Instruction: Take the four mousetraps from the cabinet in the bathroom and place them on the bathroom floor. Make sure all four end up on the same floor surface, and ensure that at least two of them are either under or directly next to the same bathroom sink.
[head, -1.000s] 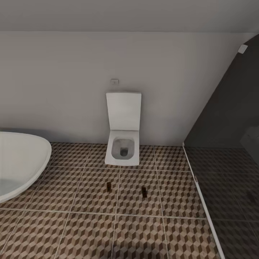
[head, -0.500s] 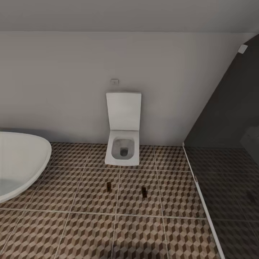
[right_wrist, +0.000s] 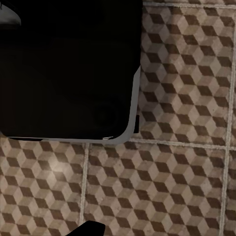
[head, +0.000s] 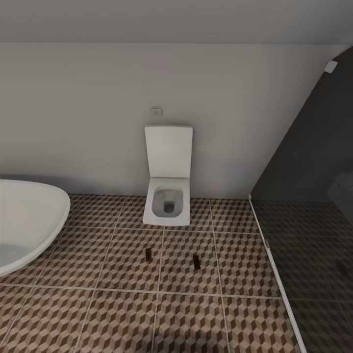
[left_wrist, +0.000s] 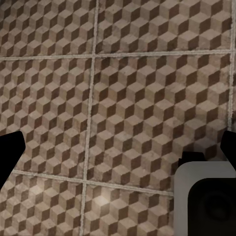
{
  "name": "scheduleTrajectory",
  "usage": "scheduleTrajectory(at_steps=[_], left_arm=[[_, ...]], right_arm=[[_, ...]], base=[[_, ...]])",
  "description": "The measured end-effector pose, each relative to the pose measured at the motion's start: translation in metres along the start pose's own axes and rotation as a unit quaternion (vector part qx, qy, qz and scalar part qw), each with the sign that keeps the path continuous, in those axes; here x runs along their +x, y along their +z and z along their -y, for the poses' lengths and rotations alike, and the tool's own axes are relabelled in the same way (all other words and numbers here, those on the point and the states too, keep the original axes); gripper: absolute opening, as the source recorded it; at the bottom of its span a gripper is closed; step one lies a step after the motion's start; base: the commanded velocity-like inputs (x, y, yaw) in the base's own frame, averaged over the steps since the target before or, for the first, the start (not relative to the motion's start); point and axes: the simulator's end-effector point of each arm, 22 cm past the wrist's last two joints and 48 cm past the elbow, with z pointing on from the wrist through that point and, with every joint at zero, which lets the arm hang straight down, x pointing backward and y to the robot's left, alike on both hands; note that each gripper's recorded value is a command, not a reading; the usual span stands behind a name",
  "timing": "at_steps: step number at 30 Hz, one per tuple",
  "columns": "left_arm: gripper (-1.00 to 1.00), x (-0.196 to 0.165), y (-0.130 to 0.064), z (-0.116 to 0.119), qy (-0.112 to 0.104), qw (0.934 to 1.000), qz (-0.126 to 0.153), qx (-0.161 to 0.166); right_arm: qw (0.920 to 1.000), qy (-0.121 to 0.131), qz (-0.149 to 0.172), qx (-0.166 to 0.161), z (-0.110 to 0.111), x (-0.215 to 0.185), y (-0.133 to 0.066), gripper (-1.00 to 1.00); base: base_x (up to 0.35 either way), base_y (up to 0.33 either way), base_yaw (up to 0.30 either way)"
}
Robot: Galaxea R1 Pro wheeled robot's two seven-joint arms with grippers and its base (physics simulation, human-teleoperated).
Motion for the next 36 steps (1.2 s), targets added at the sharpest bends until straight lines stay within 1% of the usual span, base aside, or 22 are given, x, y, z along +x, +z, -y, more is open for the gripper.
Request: scheduleTrajectory(at_steps=[36], left_arm=[[1.0, 0.0, 0.0, 0.0003, 0.0, 1.0, 0.0, 0.0]], right_arm=[[1.0, 0.0, 0.0, 0.0, 0.0, 0.0, 0.0, 1.0]], base=[[0.0, 0.0, 0.0]])
